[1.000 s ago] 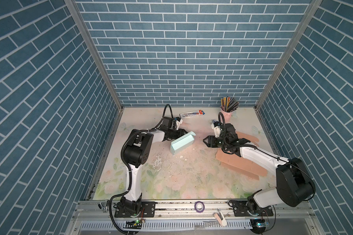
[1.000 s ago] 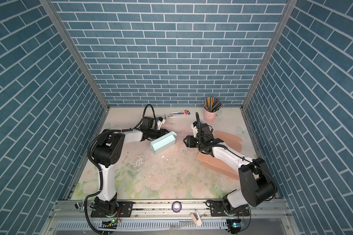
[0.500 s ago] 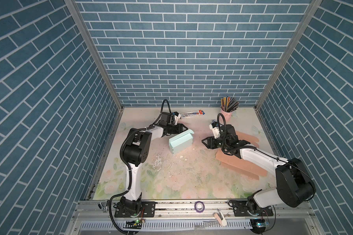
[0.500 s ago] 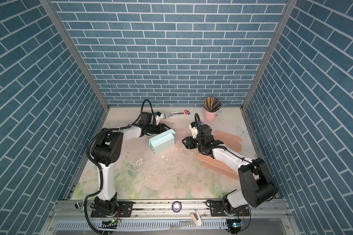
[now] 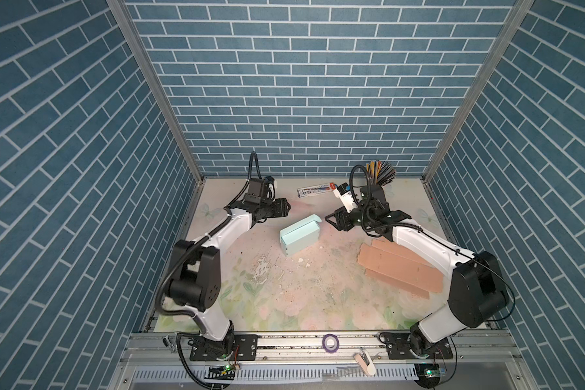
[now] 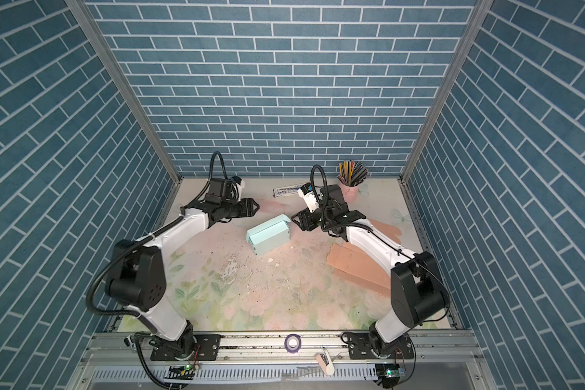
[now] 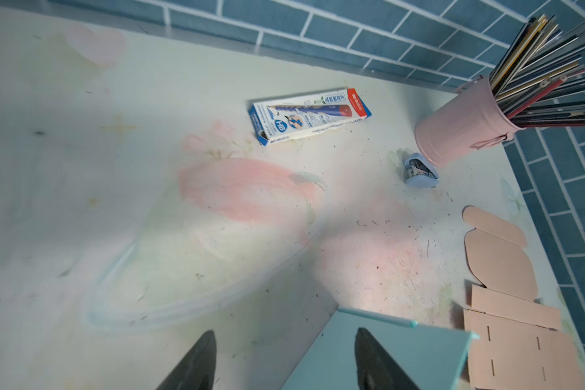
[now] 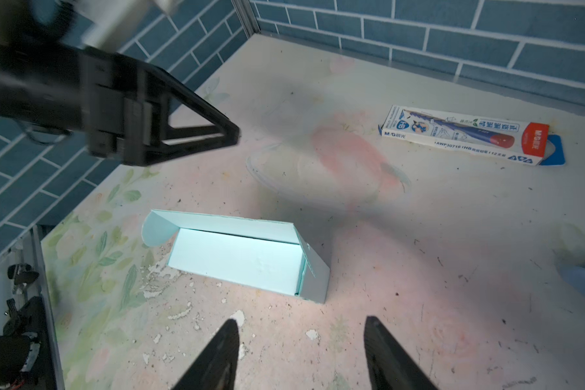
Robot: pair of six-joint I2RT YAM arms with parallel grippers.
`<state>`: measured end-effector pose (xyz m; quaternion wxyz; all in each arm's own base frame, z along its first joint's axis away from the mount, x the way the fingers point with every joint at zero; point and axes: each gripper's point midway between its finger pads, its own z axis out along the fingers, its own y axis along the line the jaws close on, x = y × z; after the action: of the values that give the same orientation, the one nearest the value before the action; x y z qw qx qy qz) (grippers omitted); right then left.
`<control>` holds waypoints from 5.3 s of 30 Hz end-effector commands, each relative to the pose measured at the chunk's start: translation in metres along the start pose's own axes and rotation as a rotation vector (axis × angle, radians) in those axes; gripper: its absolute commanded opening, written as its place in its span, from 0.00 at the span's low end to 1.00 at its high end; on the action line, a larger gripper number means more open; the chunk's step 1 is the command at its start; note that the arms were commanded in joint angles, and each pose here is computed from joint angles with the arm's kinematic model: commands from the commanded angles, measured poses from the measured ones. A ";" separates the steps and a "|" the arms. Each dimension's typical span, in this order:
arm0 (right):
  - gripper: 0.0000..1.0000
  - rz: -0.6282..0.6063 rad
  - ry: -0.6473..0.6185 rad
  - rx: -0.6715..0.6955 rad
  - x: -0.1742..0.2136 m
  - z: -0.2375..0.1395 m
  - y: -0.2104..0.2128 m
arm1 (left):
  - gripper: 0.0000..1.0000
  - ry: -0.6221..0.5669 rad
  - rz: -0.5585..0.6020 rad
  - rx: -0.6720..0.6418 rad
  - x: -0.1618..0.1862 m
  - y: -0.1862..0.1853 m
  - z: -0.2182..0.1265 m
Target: Fold the paper box
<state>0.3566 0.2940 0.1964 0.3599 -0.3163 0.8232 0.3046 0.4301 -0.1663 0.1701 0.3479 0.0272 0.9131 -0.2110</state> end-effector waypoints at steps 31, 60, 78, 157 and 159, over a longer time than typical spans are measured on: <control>0.53 -0.148 0.303 -0.012 0.014 0.069 -0.001 | 0.57 0.086 0.079 -0.066 0.097 -0.028 -0.058; 0.32 -0.169 0.334 -0.002 0.028 0.059 0.041 | 0.34 0.097 0.092 -0.194 0.090 -0.009 -0.053; 0.35 -0.096 0.295 -0.035 0.036 0.052 0.076 | 0.37 0.091 0.097 -0.249 0.103 0.007 -0.071; 0.32 -0.012 0.344 -0.036 0.063 0.053 0.104 | 0.14 0.113 0.034 -0.135 0.124 0.009 -0.064; 0.32 -0.012 0.344 -0.036 0.064 0.053 0.104 | 0.13 0.115 0.034 -0.135 0.125 0.009 -0.064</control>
<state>0.2668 0.3678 0.1417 0.2072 -0.3789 0.8672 0.2479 0.3000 -0.1438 0.1312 0.3005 0.0336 0.9436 -0.1345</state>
